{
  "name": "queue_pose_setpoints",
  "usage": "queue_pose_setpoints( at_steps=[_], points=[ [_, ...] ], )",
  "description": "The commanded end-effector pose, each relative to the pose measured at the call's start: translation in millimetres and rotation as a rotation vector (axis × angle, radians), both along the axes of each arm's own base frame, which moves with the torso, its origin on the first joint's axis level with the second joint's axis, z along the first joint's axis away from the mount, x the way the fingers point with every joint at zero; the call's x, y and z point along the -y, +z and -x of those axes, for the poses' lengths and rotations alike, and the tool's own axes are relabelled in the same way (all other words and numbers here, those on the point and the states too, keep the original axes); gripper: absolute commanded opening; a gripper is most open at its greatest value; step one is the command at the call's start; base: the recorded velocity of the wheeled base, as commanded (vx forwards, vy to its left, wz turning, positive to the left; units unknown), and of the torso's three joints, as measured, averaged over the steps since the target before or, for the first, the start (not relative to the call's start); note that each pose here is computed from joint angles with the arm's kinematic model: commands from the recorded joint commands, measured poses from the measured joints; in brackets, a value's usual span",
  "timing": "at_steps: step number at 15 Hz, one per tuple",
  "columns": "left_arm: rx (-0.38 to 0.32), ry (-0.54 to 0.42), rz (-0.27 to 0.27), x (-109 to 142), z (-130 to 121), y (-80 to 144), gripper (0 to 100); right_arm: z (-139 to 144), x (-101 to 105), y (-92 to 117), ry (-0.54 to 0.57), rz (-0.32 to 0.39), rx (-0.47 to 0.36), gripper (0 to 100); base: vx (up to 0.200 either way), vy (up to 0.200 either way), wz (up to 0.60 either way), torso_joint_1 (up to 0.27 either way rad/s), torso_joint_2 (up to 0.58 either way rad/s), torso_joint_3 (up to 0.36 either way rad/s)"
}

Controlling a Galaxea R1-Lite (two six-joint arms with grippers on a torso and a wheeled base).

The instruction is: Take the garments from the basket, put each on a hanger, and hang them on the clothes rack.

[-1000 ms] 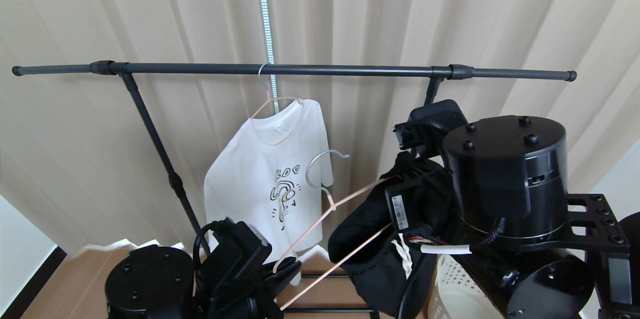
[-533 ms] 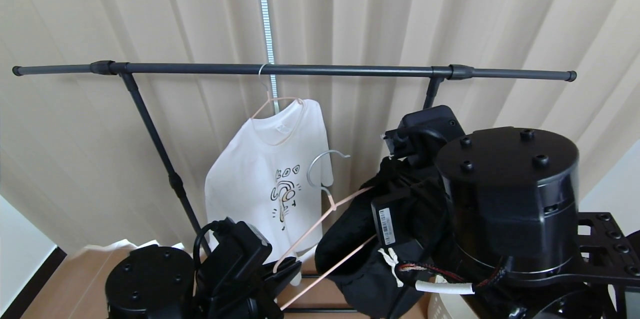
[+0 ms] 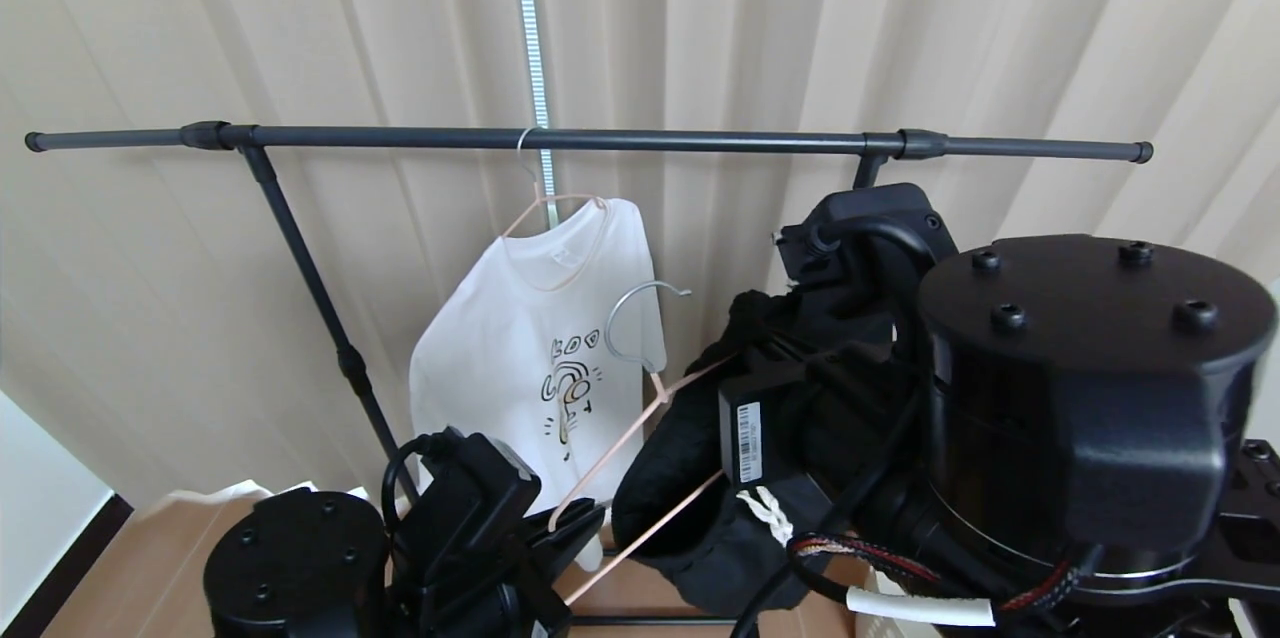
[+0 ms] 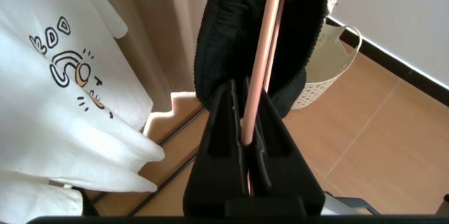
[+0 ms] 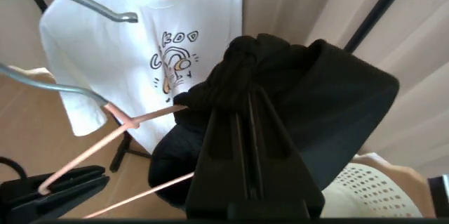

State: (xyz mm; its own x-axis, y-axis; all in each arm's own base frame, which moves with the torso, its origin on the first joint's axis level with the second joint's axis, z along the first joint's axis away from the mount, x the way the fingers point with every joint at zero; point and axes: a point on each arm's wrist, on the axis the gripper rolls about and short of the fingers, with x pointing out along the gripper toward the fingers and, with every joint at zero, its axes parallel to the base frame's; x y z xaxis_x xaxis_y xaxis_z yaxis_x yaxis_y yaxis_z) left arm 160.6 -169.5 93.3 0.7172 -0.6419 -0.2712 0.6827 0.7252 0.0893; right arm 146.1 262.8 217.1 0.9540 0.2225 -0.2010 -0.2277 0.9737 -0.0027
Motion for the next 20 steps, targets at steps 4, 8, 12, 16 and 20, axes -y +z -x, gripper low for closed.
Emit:
queue_pose_setpoints(
  at_steps=[4,8,12,16,20],
  points=[
    [-0.01,0.003,-0.013,1,-1,-4,0,5,-1,3,0.054,-0.05,-0.016,0,0.0,0.0,0.0,0.0,0.0,0.0],
    [0.007,-0.002,0.005,1,0,-2,0,6,-1,1,0.074,-0.06,-0.028,0,0.0,0.0,0.0,0.0,0.0,0.0],
    [0.008,-0.014,0.008,1,3,-3,0,7,0,2,0.072,-0.064,-0.025,100,0.0,0.0,0.0,0.0,0.0,0.0],
    [0.017,-0.023,0.018,2,5,-2,0,10,8,14,0.073,-0.092,-0.005,100,0.0,0.0,0.0,0.0,0.0,0.0],
    [0.029,-0.024,0.031,1,6,-1,0,10,7,12,0.071,-0.087,-0.008,100,0.0,0.0,0.0,0.0,0.0,0.0]
  ],
)
